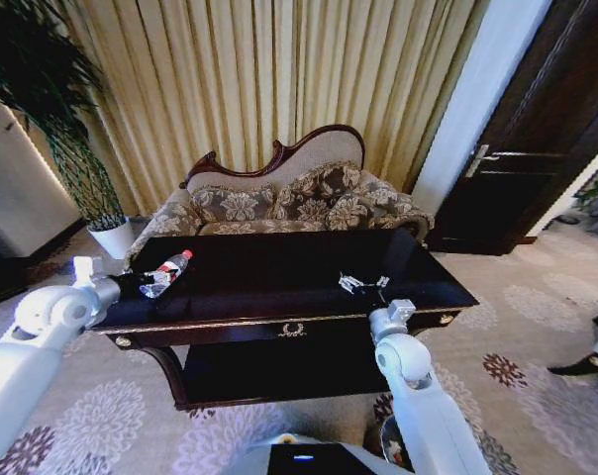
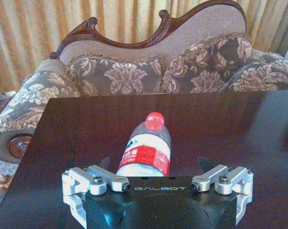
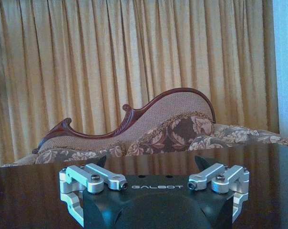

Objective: Move to the front of the table and place the trash on the table into the trash bin.

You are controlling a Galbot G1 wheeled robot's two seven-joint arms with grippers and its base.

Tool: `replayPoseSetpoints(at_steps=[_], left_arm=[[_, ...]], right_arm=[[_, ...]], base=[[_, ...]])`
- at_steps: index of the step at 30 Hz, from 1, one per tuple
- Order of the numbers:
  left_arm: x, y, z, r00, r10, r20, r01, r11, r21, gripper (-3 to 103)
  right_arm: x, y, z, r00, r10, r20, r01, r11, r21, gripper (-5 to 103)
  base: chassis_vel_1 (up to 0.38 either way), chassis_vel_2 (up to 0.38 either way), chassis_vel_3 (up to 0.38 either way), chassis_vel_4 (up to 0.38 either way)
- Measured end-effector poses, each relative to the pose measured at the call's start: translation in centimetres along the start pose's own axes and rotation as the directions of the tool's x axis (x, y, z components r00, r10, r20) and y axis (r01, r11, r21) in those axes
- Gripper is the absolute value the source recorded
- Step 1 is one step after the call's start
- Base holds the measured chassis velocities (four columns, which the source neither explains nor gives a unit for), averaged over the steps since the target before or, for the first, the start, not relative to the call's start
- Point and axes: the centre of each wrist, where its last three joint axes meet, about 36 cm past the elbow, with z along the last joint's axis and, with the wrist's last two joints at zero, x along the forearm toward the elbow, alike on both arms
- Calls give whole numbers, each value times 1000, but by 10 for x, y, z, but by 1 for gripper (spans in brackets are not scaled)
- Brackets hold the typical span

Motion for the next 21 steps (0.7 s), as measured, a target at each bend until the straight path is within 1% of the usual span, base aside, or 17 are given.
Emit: replayPoseSetpoints(at_steps=[11, 21], left_arm=[[3, 6, 5, 1000, -25, -5, 26, 1000, 5, 100], [-4, 8, 16, 999, -39, -33, 39, 999, 6, 100]], right_arm=[[-1, 1, 5, 1000, 0, -10, 0, 1000, 2, 100], [0, 2, 7, 1000, 1, -8, -1, 1000, 14, 100]], base=[[0, 0, 0, 0], [0, 0, 0, 0]])
